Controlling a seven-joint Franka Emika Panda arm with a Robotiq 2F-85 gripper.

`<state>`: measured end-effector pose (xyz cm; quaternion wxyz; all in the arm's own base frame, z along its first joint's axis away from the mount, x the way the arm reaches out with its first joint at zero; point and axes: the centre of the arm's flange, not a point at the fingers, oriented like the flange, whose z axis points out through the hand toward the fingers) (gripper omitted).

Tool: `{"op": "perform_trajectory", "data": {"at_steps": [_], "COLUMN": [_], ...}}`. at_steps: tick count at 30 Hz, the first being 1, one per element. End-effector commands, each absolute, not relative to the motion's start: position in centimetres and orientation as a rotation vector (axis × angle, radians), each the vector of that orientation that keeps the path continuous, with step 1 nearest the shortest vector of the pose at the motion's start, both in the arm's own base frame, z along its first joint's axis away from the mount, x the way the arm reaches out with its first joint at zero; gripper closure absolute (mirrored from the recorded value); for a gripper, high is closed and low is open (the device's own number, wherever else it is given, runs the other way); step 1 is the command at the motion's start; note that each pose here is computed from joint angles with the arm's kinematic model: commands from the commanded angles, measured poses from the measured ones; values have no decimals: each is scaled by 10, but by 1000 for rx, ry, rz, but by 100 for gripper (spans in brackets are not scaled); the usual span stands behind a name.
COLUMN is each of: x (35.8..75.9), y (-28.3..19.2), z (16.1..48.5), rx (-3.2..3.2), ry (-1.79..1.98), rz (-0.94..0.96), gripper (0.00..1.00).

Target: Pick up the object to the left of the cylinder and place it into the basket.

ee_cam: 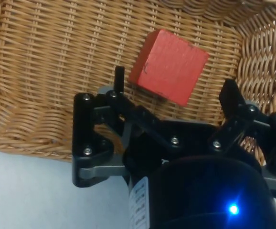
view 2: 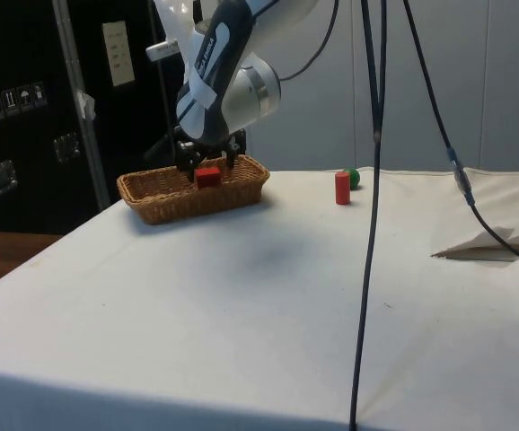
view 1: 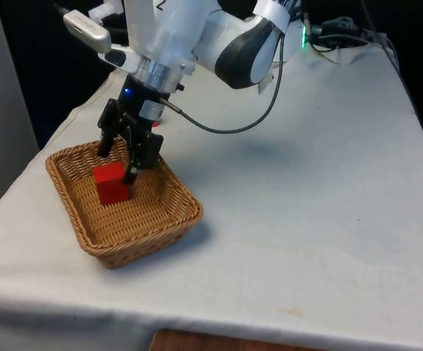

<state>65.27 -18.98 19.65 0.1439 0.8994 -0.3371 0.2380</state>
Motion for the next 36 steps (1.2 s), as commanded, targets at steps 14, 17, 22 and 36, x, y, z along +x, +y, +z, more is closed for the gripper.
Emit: {"op": "perform_trajectory", "data": {"at_steps": [14, 17, 22, 36], "x": [659, 662, 663, 670], "y": [-188, -187, -186, -179], "z": [247, 254, 274, 320], "rx": [2588, 2587, 2589, 2597], "ry": [-974, -974, -974, -968], "rz": [717, 732, 737, 777], "gripper": [0, 0, 0, 0]}}
